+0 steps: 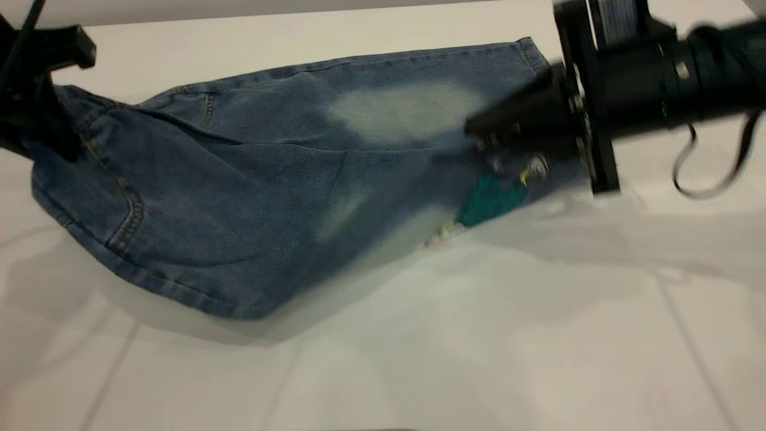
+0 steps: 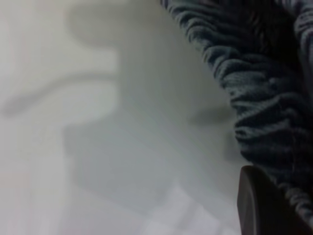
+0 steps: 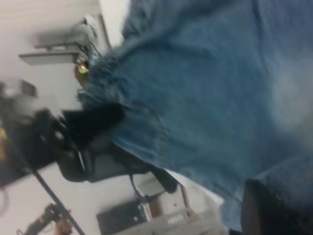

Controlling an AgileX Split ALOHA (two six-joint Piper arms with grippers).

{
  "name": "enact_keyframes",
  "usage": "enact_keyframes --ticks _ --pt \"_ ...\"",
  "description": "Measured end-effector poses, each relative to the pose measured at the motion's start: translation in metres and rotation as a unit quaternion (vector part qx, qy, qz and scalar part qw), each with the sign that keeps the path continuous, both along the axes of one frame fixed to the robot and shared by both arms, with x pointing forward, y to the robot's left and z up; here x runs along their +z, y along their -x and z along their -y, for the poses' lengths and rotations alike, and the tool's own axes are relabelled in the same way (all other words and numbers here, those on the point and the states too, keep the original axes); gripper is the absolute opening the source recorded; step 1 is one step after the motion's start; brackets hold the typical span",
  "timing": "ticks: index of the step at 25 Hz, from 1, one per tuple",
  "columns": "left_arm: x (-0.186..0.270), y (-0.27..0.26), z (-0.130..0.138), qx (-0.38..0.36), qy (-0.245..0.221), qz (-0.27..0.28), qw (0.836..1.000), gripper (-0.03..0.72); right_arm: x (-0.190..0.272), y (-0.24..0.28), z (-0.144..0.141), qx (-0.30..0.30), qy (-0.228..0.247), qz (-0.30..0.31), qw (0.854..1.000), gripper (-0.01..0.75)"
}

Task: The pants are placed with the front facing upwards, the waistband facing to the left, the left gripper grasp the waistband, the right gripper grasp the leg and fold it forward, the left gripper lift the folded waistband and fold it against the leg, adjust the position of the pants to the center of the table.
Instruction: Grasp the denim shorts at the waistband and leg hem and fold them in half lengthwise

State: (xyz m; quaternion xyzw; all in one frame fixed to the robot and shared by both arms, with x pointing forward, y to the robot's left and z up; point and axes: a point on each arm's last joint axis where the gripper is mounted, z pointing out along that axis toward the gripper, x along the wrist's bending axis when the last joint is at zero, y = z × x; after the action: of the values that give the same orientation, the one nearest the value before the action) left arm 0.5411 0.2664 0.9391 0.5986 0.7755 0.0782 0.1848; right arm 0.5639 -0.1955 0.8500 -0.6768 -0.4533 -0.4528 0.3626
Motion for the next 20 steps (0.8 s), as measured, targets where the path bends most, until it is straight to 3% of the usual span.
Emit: enact_keyframes --ticks 6,12,16,20 --pt "0.006 -0.011 0.003 0.092 0.061 0.055 0.992 0.096 0.03 -0.046 -0.003 -0.018 -0.021 0.028 0.999 0.025" --pt "0.011 -0.027 0.0 0.17 0.106 0.143 0.969 0.101 0.037 -0.081 0.004 -0.092 0.048 0.026 0.994 0.025" --pt "-0.005 -0.035 -0.001 0.229 0.131 0.143 0.954 0.101 0.038 -0.094 0.009 -0.127 0.079 0.026 0.988 0.025" --pt "-0.026 -0.039 -0.003 0.28 0.145 0.125 0.941 0.1 0.03 -0.105 0.01 -0.14 0.08 0.015 0.987 0.025"
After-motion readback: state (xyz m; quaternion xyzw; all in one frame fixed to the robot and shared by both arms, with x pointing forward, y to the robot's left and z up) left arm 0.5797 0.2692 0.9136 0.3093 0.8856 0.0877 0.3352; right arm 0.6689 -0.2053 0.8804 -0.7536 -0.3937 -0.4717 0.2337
